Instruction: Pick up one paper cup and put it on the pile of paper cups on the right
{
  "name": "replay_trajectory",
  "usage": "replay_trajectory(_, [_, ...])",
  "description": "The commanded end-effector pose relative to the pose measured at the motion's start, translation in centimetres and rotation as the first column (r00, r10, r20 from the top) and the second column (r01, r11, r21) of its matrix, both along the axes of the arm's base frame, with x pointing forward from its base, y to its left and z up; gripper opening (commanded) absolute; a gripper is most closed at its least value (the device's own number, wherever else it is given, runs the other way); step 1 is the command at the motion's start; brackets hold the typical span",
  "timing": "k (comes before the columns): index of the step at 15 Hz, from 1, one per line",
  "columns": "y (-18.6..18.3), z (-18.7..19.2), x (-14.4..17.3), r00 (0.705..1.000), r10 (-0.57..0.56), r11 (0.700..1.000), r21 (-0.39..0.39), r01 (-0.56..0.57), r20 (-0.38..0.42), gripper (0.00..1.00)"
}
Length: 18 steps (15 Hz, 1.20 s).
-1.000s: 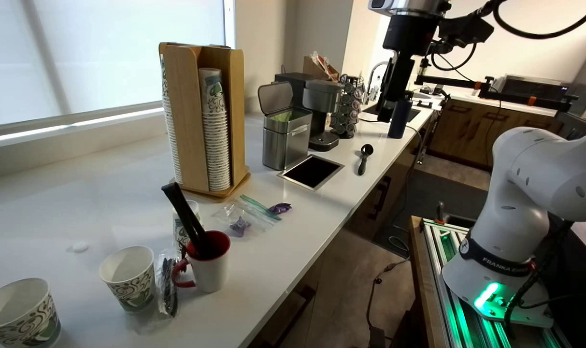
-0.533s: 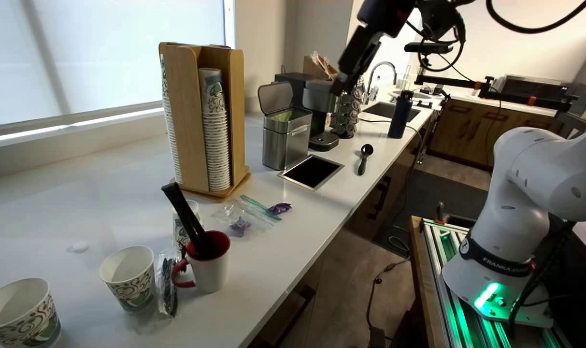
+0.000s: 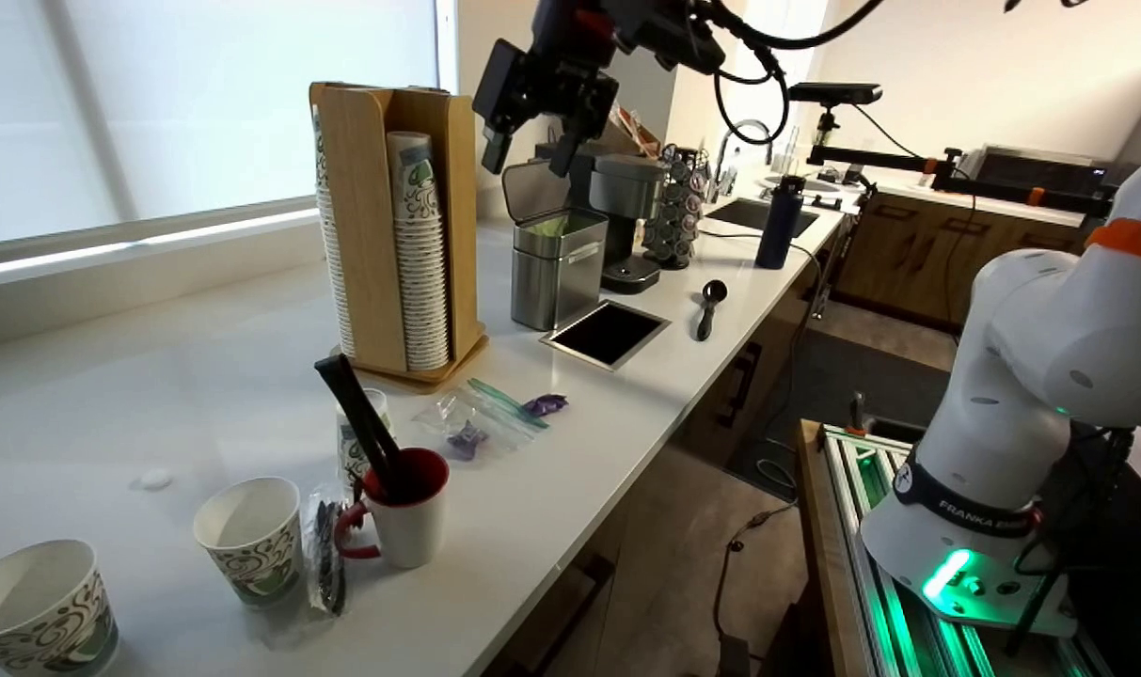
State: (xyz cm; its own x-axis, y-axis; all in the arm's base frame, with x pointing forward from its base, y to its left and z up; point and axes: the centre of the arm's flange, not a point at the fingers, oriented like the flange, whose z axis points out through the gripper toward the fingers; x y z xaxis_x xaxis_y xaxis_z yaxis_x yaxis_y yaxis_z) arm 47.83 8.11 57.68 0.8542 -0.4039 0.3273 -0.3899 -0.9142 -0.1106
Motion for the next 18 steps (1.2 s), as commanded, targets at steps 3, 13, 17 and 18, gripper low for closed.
replay_trajectory(3, [-0.1, -0.1, 1.1, 1.0, -0.009, 1.0, 0.007, 0.01, -0.008, 1.0])
replay_trajectory(13, [3.3, -5.9, 15.4, 0.916, -0.159, 0.983, 0.025, 0.181, -0.368, 1.0])
replay_trajectory(17, [2.1, -9.9, 13.1, 0.892, -0.18, 0.982, -0.02, 0.188, -0.414, 1.0])
replay_trajectory(18, [2.1, -10.4, 13.8, 0.887, -0.183, 0.981, -0.023, 0.191, -0.425, 1.0])
